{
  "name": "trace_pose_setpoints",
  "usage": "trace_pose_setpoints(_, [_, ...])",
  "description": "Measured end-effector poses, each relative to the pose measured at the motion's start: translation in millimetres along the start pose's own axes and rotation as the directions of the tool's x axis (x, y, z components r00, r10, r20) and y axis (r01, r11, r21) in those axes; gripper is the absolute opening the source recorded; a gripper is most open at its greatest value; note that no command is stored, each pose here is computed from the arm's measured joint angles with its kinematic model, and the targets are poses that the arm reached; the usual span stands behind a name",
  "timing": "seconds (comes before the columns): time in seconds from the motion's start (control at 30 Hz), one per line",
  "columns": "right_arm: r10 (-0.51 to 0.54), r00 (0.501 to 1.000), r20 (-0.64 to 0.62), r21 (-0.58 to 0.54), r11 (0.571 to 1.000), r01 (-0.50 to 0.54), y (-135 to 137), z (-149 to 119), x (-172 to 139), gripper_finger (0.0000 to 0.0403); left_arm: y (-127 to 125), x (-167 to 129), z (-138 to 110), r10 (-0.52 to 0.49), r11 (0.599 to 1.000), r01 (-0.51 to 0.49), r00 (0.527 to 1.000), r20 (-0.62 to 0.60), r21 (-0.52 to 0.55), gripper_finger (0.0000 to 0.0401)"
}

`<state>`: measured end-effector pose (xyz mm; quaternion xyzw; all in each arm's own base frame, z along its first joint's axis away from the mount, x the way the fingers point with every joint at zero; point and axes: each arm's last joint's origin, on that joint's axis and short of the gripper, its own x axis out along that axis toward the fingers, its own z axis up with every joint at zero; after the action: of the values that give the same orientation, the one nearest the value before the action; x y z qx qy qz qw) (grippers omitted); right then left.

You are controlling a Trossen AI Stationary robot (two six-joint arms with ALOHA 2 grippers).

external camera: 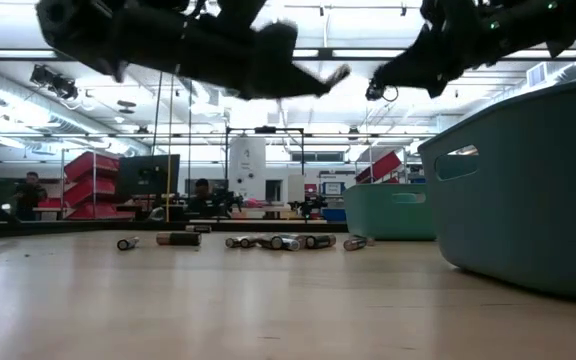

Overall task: Sort batteries
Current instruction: Put the silver battery into the green bin

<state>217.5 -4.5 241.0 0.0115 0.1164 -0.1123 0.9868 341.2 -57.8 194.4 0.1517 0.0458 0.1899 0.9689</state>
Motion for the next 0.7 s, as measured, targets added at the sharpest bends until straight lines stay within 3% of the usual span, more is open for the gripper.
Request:
trace_pose_setpoints(0.4, [0.116, 0.979, 0.166, -0.153, 0.984, -0.091, 24.3, 15.1, -7.6, 0.0069, 24.4, 14.6, 9.5, -0.152, 0.986, 0.164, 0.965, 0.213, -0.04, 0.0048])
trace_pose_setpoints(0.7, [0.175, 0.953, 0.247, -0.204, 0.971, -0.125, 35.3, 22.1, -12.1, 0.0072, 30.9, 17.4, 10.2, -0.145, 0.986, 0.159, 0.96, 0.24, -0.042, 0.0048])
